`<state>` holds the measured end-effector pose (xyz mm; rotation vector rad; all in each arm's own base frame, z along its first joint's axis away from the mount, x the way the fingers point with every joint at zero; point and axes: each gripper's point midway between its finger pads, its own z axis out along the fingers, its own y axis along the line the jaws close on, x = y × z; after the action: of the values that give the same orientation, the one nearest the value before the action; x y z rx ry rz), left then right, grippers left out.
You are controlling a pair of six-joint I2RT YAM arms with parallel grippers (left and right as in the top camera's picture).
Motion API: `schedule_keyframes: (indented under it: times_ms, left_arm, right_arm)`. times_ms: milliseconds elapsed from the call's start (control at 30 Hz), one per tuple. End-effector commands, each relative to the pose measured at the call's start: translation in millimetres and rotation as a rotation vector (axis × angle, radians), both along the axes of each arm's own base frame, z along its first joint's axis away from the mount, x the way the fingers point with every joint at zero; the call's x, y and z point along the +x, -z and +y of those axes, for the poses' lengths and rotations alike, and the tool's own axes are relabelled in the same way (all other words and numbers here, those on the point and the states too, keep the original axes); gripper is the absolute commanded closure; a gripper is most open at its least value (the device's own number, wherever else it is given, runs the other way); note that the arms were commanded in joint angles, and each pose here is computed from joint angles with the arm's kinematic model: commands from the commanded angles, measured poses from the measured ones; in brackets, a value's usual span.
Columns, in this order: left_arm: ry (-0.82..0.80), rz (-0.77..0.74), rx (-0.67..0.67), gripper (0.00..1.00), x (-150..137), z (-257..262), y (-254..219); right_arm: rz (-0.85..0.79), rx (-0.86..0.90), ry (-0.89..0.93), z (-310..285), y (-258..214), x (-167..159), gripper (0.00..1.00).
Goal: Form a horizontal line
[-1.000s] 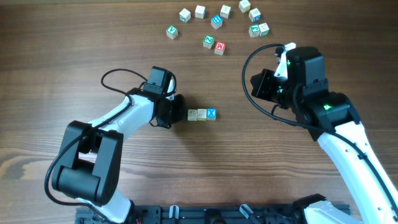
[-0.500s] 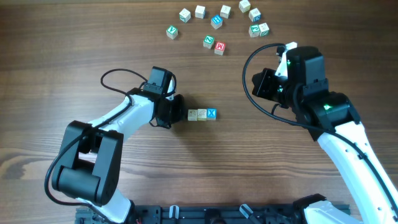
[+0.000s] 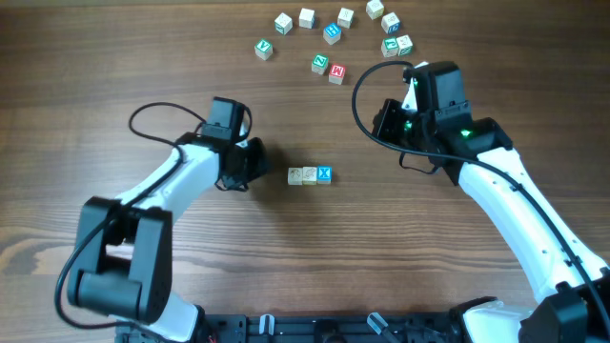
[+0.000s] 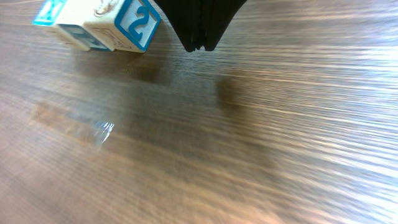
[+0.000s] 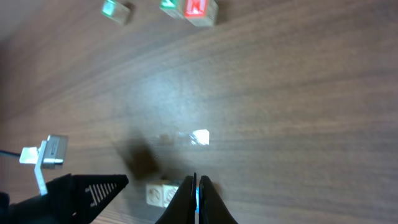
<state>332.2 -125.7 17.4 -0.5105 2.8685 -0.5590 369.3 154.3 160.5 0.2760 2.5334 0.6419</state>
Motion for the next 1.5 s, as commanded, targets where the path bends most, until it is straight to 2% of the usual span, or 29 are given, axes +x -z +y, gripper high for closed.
schedule_keyframes:
  times_ms: [0, 167, 267, 367, 533, 867, 1000, 1467]
  left_arm:
    - [-0.031, -0.038, 0.003, 0.96, 2, 11, -16]
    - [-0.031, -0.033, 0.005, 0.96, 0, 11, -18]
    - [-0.049, -0.041, 0.055, 0.96, 2, 20, -16]
    - [-0.074, -0.057, 0.126, 0.96, 5, 33, -14]
    - [-0.087, -0.079, 0.154, 0.96, 10, 38, -14]
    - [-0.096, -0.114, 0.163, 0.96, 18, 39, -17]
    - [-0.096, -0.115, 0.162, 0.95, 18, 39, -17]
    - [-0.097, -0.119, 0.161, 0.95, 19, 39, -18]
  right_arm:
    - [-0.020, 0.023, -0.043, 18, 4, 9, 0.96]
    - [-0.029, -0.007, -0.059, 36, 30, 25, 0.95]
    - [-0.029, -0.042, -0.054, 43, 50, 33, 0.95]
    - [-0.079, -0.036, -0.099, 63, 56, 41, 0.95]
    - [-0.139, -0.058, -0.138, 80, 55, 44, 0.95]
    - [-0.105, -0.167, -0.111, 78, 86, 41, 0.95]
    - [-0.029, -0.167, -0.146, 86, 109, 28, 0.95]
    - [0.013, -0.179, -0.157, 96, 140, 23, 0.95]
